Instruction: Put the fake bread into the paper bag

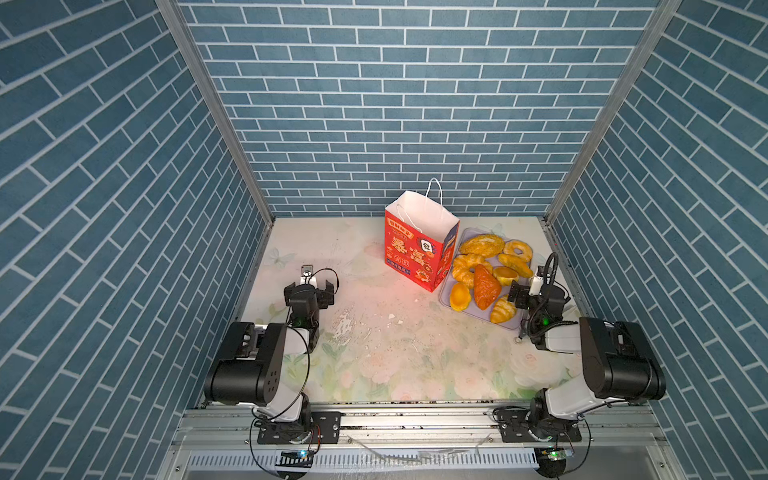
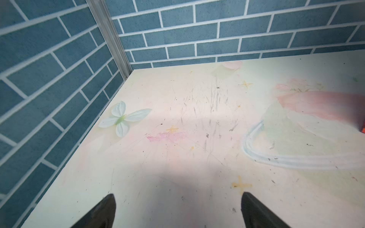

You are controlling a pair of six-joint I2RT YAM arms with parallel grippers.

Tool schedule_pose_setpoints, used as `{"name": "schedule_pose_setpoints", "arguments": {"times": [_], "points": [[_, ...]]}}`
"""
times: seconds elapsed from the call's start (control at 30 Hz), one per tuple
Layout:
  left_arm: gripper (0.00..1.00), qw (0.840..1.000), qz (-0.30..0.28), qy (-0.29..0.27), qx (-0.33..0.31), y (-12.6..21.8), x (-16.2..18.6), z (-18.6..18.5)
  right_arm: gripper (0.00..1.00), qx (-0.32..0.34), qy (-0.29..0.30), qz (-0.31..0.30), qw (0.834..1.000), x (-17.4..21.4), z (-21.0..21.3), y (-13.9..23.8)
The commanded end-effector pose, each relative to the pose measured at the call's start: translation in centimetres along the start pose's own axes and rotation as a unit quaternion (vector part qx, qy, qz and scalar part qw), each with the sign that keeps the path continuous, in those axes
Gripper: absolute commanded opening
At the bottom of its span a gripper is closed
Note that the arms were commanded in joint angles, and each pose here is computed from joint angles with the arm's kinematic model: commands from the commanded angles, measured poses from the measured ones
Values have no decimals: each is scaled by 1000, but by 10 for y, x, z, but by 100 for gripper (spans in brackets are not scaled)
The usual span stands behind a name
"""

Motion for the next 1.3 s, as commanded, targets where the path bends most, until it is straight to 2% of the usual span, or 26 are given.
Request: {"name": "schedule_pose_setpoints", "arguments": {"times": [0.0,0.8,1.03,1.27], "points": [[100,1000,-10,-4,1,-2,-6,0,99,-22,6,-6,1000,-3,3,-1],[100,1000,-10,-4,2,-2,-6,-1,99,-24,12,5,1000,-5,4,-4],[99,1000,-11,-3,3,-2,-7,0,95,-6,2,-27,1000,-4,0,6],[100,1000,7,8,-26,6,-30,11,95,8,0,-47,999,-17,0,24]]}}
Point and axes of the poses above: each gripper's point midway between its finger pads, its own y axis back along the fingers, its own z axis along the line the jaws close on, x = y × z, the point moved 10 cm from there along y, back along the fingers, and after that the axes turned 6 degrees about -y, right-handed, at the moved point
